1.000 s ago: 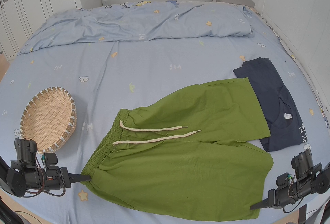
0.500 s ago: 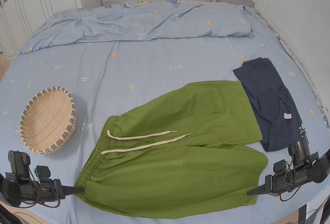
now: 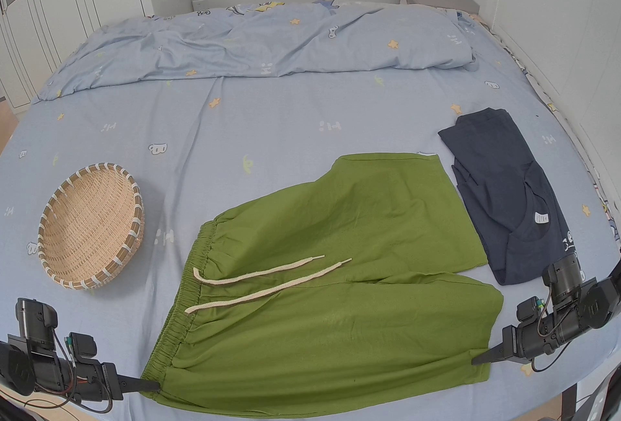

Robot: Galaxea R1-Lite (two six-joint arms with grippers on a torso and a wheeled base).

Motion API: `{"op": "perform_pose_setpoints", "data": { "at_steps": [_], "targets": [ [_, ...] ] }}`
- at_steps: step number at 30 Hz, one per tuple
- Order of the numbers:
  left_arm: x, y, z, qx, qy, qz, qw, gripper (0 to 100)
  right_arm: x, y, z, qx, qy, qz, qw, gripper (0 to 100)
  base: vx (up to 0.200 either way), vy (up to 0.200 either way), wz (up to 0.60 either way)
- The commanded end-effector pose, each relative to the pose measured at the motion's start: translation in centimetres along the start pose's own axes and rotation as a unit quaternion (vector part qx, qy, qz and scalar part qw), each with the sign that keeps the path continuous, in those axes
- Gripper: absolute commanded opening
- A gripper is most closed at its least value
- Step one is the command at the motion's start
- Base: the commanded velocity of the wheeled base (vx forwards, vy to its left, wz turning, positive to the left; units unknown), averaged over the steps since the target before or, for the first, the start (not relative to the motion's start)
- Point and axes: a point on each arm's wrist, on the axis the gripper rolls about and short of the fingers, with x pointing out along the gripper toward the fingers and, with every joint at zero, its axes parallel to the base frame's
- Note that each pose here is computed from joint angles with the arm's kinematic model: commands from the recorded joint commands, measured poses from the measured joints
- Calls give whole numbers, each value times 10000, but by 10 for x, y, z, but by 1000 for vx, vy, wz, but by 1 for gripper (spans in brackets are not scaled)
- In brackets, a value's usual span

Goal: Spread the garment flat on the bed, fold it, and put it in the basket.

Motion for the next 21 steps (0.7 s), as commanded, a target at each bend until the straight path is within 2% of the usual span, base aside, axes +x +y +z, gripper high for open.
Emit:
{"op": "perform_pose_setpoints", "data": {
  "at_steps": [1, 15, 16, 18, 19, 21],
  "targets": [
    [2, 3, -6, -105, 191, 33, 9998, 0, 0, -1, 0, 15, -5, -19, 10000, 0, 0, 0, 0],
    [2, 4, -7, -128, 242, 45, 9996, 0, 1, 1, -5, -37, 107, 1, 9999, 0, 0, 0, 0],
    [2, 4, -7, -133, 248, 46, 9996, 100, 1, 1, -5, -37, 107, 1, 9999, 0, 0, 0, 0],
    [2, 4, -9, -131, 303, 39, 9994, 100, 3, 3, -7, -68, 191, 3, 9998, 0, 0, 0, 0],
    [2, 4, -9, -108, 303, 38, 9995, 100, 3, 4, -7, -70, 201, 2, 9998, 100, 0, 0, 0],
    [2, 4, -9, -96, 314, 31, 9995, 100, 2, 3, -9, -69, 215, 7, 9997, 100, 0, 0, 0]
  ]
}}
